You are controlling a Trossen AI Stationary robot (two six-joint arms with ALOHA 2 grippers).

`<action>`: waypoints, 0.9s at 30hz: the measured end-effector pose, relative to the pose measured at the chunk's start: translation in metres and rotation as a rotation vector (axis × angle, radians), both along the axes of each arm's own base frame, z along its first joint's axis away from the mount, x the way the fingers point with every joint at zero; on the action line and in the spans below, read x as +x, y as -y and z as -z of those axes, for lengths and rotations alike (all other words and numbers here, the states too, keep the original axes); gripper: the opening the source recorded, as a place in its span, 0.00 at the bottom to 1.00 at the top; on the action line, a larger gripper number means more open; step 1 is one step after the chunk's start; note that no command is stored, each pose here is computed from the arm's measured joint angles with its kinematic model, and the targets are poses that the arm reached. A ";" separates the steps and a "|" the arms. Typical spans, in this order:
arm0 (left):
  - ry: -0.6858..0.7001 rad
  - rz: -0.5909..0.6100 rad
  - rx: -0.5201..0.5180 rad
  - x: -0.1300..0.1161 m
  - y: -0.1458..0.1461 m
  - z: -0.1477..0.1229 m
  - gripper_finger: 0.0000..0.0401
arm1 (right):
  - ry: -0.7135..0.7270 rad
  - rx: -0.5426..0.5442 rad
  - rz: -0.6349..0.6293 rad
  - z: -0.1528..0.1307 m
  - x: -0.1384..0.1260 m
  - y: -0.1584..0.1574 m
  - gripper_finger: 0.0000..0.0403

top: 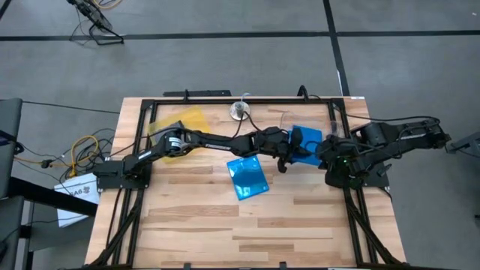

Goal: Pick & place jewel cases by type
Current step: Put the blue CD case into the transparent bin

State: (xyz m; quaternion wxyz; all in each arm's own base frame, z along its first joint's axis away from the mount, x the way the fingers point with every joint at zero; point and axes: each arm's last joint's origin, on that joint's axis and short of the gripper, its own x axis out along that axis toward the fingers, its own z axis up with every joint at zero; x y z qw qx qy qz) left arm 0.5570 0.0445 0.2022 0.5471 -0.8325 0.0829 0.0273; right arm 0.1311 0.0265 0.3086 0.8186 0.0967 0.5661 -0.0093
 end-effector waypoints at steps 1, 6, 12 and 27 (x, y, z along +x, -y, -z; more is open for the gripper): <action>0.000 0.000 0.000 0.000 0.000 0.000 0.13 | -0.004 -0.004 -0.007 0.001 0.001 0.000 0.00; 0.002 -0.002 -0.003 0.000 -0.001 0.000 0.23 | -0.029 -0.024 -0.044 0.005 0.009 -0.002 0.00; 0.012 0.005 -0.002 0.000 -0.001 -0.001 0.29 | -0.034 -0.110 -0.046 0.009 0.018 0.001 0.00; 0.018 0.087 0.022 -0.001 -0.003 -0.001 0.30 | 0.031 -0.058 0.030 0.004 0.019 0.024 0.00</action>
